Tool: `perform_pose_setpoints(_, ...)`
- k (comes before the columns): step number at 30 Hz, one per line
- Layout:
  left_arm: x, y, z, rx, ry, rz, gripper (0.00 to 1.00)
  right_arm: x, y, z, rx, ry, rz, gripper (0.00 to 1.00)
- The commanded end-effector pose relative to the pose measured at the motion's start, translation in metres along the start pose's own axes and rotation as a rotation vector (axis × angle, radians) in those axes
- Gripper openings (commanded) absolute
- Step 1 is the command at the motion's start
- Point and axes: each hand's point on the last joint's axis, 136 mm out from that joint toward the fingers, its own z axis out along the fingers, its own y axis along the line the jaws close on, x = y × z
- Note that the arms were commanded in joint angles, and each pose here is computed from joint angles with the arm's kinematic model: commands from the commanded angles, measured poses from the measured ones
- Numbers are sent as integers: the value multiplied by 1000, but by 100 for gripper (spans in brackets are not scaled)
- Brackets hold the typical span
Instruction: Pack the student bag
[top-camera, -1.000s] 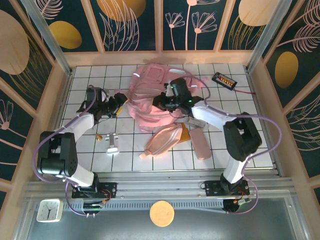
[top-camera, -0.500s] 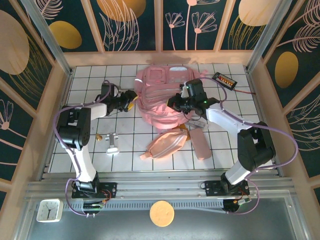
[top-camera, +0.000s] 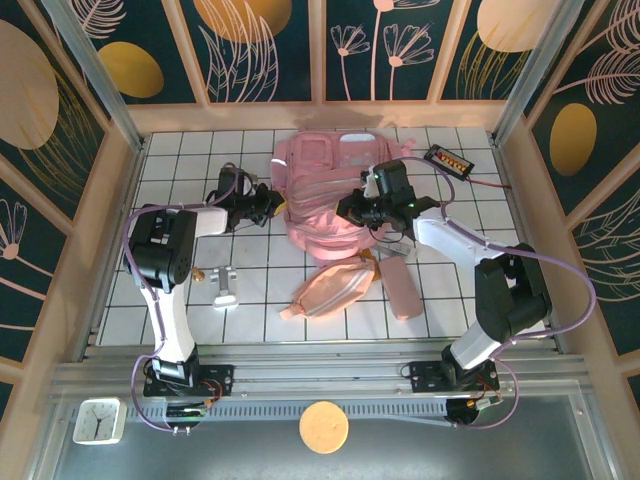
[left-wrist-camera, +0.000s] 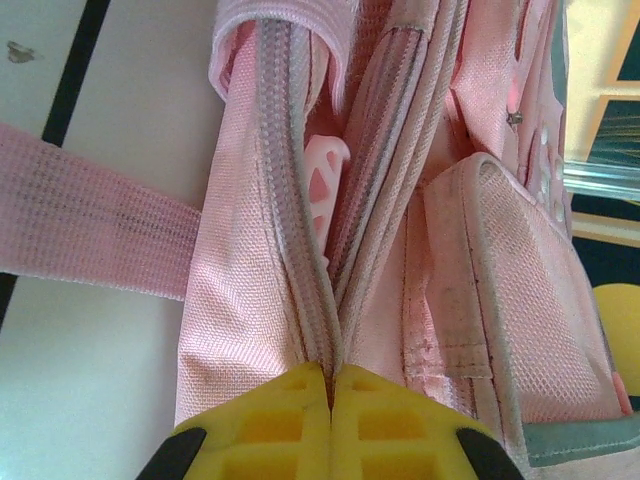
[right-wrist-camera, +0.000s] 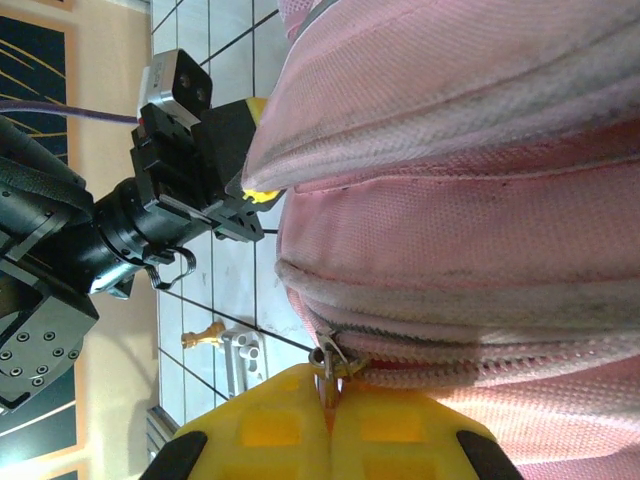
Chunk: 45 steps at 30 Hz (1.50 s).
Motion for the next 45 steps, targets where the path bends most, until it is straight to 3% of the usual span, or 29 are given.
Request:
perform_pose_setpoints(1,-1,-28,8,78,-24,21,0,19,27,-4,-81,60,-38,0)
perform_pose_setpoints(6,10,-40,14,116,-1,19,0,58,38,20,-86,201,-81,0)
perform_pose_setpoints(12,16,-50,8,131,4,41,0,71,46,59,-90,286,-85,0)
perform_pose_setpoints(16,20,-47,3,106,6,64,0,65,46,75,-66,302,-58,18)
perform_pose_setpoints(21,22,-43,-6,80,-9,80,0,51,39,44,-17,234,-9,52)
perform_pose_setpoints(25,21,-44,-11,62,-16,95,0,44,18,3,51,182,52,54)
perform_pose_setpoints(26,20,-46,-13,53,-20,110,4,45,12,-8,77,174,69,54)
perform_pose_setpoints(30,18,-54,-28,-14,-37,211,41,36,-21,-48,176,107,155,59)
perform_pose_setpoints(32,18,-58,-37,-51,-48,274,50,35,-42,-60,223,96,198,59)
perform_pose_setpoints(39,27,-68,-61,-132,-37,450,55,12,-108,-66,380,57,176,59)
perform_pose_setpoints(45,40,-66,-72,-163,-14,518,56,-12,-140,-63,454,41,137,59)
